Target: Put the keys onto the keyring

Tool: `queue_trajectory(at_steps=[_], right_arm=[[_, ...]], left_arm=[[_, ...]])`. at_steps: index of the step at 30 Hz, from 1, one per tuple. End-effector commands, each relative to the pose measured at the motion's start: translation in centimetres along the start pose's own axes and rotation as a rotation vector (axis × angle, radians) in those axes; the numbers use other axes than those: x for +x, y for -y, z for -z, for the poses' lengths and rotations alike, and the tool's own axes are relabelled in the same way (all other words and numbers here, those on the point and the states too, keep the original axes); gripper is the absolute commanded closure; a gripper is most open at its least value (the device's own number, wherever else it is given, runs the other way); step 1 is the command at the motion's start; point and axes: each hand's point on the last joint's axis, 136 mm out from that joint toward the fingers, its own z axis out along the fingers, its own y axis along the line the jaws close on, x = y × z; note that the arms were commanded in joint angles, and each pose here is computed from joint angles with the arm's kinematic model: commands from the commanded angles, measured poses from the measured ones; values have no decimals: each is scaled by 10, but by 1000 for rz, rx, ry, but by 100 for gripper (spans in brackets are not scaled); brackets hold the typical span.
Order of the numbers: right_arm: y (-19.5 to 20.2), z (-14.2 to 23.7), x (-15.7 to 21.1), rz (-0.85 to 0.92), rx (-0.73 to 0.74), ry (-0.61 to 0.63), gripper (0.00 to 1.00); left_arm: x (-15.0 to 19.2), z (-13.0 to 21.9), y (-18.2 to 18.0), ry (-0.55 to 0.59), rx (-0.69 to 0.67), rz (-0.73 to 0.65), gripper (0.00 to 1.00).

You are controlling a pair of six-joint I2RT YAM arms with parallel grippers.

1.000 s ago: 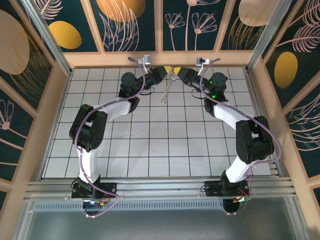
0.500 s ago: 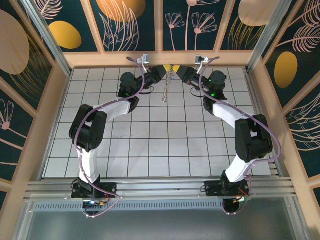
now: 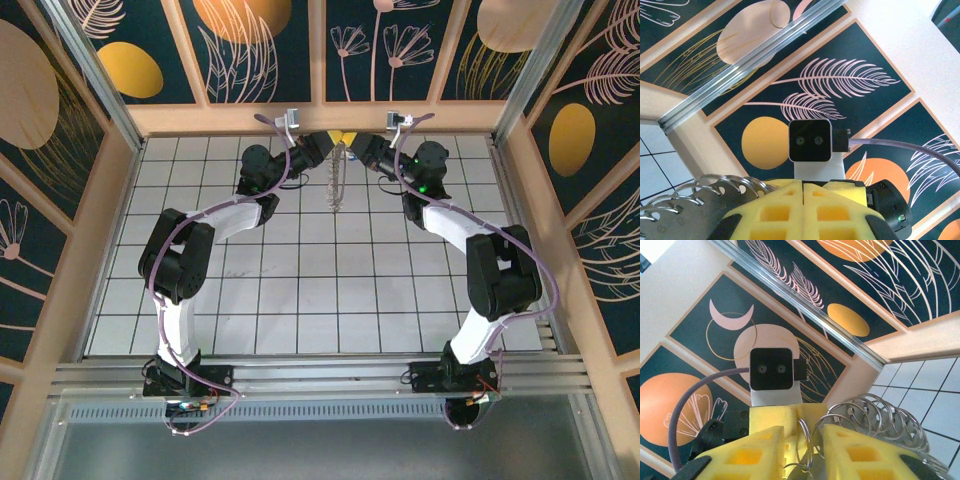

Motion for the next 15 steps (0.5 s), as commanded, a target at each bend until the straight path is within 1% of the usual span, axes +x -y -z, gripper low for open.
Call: queue_trajectory(at_steps=[1, 5, 6, 8, 12, 15], right_arm=[[-14, -6, -5, 38, -46, -3, 76], [-14, -5, -5, 39, -43, -2, 85], [-14, -4, -6, 38, -43, -2, 88], [-13, -2, -7, 40, -40, -1, 99], [-11, 3, -10, 48, -38, -7, 100], [-11, 7, -13, 62, -40, -25, 100]], left_arm=[[-9, -3, 43, 12, 99, -62, 100], [-9, -2, 43, 13, 100, -64, 100], [-9, -2, 43, 13, 98, -63, 100], [-9, -2, 43, 15, 98, -65, 100], [-8, -2, 41, 13, 83, -76, 100], [-10, -2, 43, 8, 70, -103, 84]])
